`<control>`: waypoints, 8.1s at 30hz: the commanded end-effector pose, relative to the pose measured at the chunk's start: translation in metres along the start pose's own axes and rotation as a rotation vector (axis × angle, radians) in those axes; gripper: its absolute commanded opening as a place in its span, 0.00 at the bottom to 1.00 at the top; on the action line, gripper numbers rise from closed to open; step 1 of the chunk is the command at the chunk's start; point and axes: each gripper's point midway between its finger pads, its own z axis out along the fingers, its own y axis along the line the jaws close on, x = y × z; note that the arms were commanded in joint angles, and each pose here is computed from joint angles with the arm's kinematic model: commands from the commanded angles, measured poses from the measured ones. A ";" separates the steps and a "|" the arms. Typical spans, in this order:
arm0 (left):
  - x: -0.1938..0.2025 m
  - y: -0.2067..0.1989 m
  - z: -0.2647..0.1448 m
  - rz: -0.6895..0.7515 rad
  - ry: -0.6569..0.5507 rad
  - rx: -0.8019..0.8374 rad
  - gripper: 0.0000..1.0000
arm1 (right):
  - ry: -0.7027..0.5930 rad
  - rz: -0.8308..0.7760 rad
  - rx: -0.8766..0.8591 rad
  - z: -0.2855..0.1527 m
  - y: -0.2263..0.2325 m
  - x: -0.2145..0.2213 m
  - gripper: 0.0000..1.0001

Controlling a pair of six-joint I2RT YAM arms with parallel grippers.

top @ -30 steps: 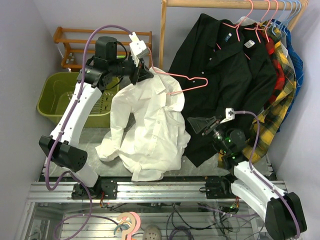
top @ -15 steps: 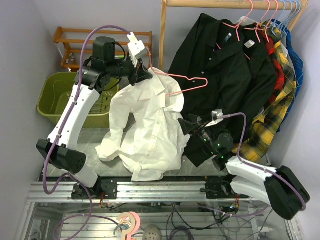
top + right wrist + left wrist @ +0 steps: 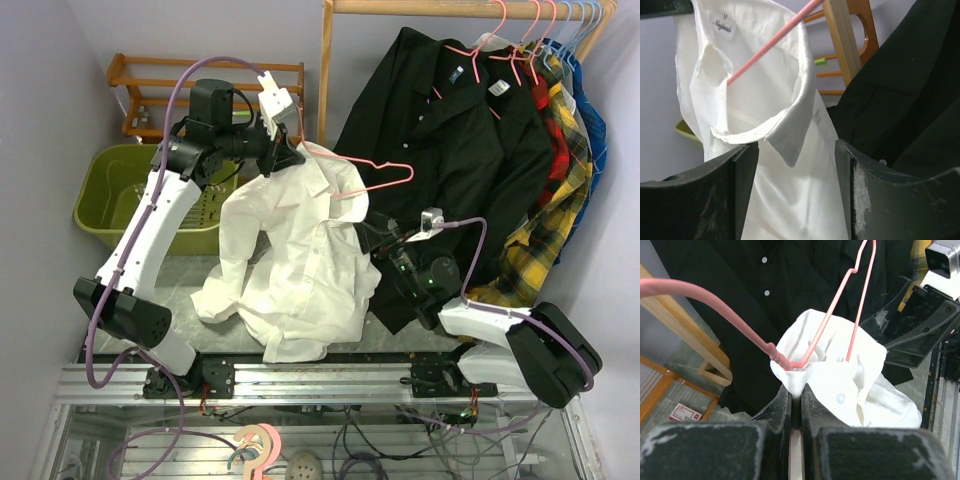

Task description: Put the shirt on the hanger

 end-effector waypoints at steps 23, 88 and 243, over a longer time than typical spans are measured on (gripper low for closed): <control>0.042 0.012 -0.019 0.141 0.199 -0.100 0.07 | -0.107 -0.107 0.245 -0.007 -0.061 -0.015 0.00; -0.038 -0.044 -0.024 0.476 -0.023 0.069 0.07 | 0.022 -0.535 -0.354 0.013 0.167 -0.173 1.00; 0.041 0.027 -0.191 -0.226 0.257 -0.638 1.00 | 0.138 -0.405 0.680 0.067 -0.065 -0.272 1.00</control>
